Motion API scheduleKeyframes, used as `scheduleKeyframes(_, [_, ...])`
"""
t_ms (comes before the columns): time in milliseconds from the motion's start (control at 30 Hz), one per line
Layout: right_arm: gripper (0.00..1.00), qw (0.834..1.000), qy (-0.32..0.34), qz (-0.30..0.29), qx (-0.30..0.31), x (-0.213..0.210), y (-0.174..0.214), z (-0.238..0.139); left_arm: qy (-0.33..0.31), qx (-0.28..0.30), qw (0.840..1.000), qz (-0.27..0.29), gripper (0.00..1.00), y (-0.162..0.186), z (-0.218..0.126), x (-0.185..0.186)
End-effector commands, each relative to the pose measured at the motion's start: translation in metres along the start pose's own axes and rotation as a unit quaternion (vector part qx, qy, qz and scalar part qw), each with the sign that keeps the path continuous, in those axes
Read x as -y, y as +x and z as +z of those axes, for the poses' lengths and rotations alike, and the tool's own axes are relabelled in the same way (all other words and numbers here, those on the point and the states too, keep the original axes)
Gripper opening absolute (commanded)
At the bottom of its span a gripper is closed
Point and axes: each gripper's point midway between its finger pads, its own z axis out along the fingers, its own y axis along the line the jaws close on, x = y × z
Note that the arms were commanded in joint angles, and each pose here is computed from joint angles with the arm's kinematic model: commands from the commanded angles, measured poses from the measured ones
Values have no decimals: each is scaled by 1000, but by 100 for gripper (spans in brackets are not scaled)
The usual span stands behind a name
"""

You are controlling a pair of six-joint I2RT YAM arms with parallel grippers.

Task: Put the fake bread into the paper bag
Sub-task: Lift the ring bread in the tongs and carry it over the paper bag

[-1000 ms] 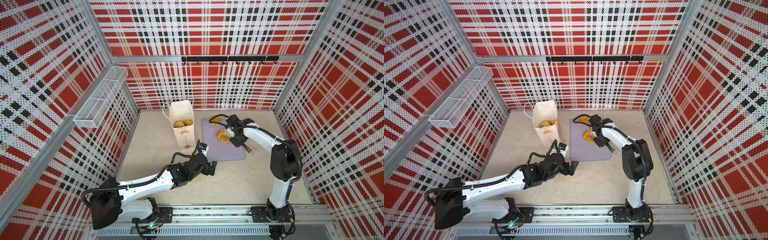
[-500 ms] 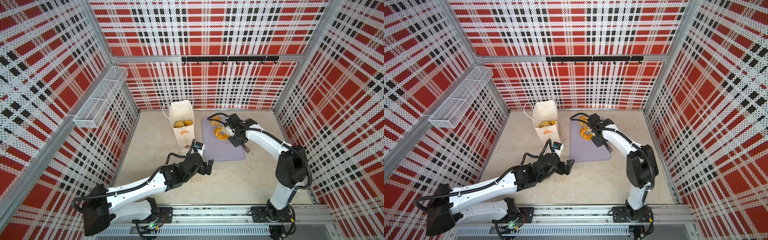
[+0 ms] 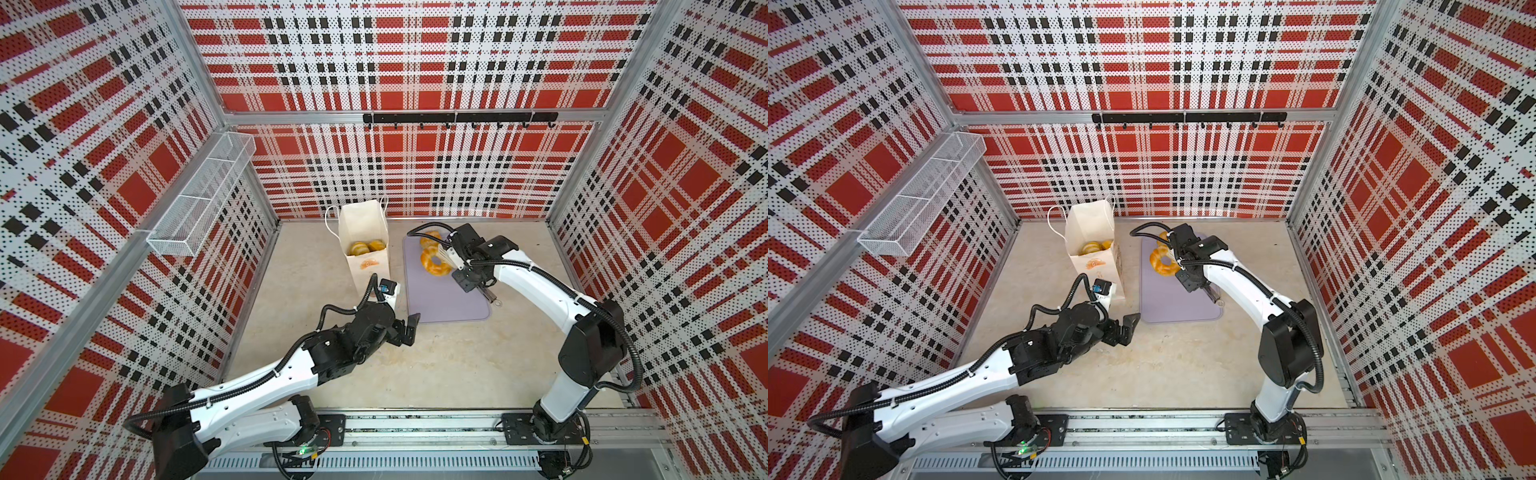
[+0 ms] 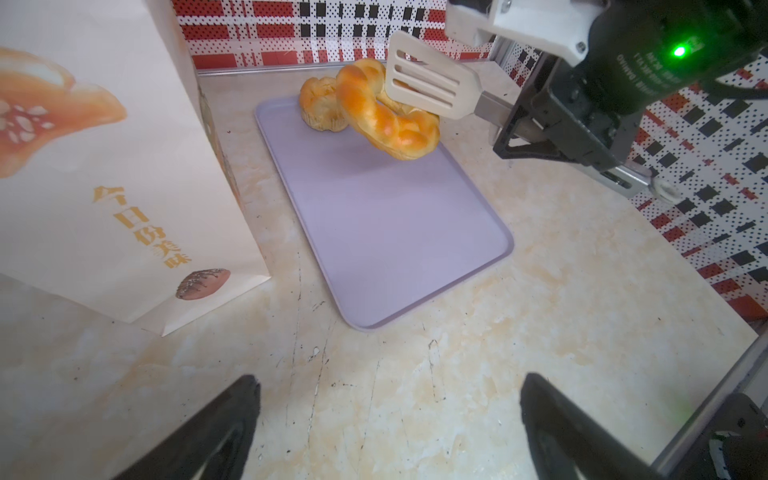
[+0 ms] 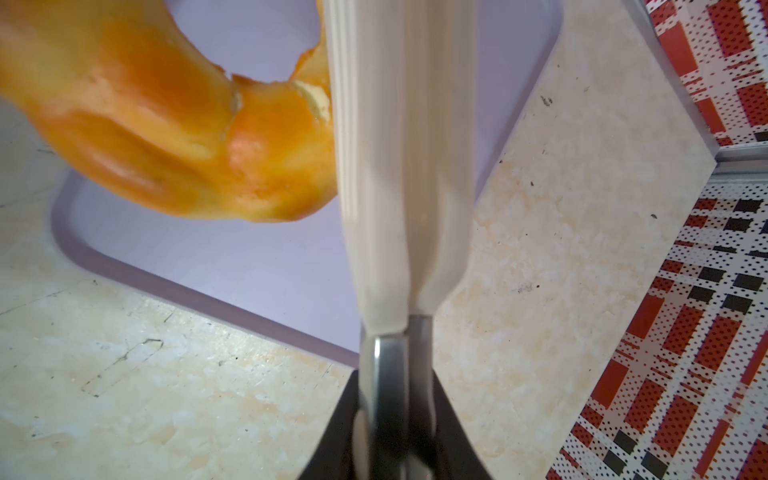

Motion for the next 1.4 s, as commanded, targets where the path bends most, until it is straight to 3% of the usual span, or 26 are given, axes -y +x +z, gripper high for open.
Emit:
scheduleKeyframes(0, [24, 998, 1, 15, 57, 6, -22, -32, -16, 23, 1000, 1, 99, -20, -12, -9])
scheduleKeyframes(733, [27, 990, -4, -3, 139, -10, -63, -94, -57, 70, 996, -18, 99, -52, -53, -54])
scheduleKeyframes(1367, [28, 973, -11, -28, 228, -18, -116, -152, -34, 95, 994, -32, 99, -83, -71, -60])
